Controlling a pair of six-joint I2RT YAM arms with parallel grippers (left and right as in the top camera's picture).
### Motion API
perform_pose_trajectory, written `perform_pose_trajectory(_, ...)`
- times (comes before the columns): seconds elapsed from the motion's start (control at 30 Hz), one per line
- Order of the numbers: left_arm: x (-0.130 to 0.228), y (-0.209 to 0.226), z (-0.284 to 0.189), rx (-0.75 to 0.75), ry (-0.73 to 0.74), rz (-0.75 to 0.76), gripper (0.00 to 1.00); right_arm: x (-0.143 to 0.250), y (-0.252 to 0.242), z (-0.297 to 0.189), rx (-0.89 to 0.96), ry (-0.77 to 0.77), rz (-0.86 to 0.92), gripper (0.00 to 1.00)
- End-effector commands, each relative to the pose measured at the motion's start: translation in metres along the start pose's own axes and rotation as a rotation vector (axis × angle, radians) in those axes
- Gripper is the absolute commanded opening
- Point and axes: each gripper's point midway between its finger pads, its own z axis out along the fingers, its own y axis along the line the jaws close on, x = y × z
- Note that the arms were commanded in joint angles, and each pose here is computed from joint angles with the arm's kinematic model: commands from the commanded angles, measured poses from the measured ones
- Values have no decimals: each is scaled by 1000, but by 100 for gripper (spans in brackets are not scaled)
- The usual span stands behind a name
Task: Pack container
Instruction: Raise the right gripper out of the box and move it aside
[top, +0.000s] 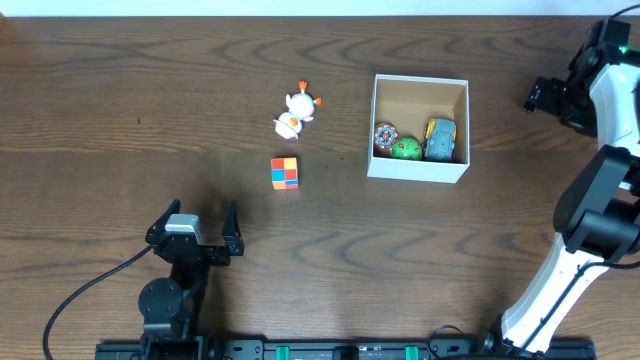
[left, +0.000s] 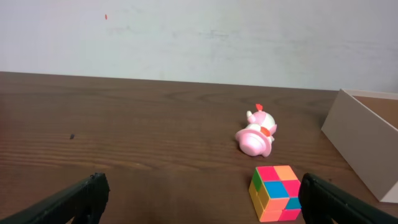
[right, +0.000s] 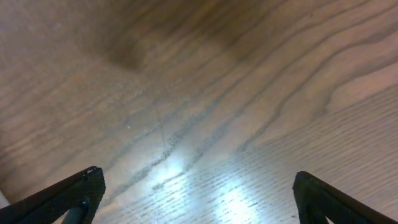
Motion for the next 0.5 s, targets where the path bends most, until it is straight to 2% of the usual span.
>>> perform_pose_trajectory(0.0, 15, -1, 1, 10, 47, 9, 98, 6, -4, 5, 2, 19, 16, 99)
perform_pose_trajectory(0.2, 14, -2, 1, 12, 41, 9, 98, 6, -4, 5, 2, 19, 16, 99)
perform_pose_trajectory(0.47, 5, -37, -3, 219, 11, 6, 98, 6, -4, 5, 2, 20, 15, 99)
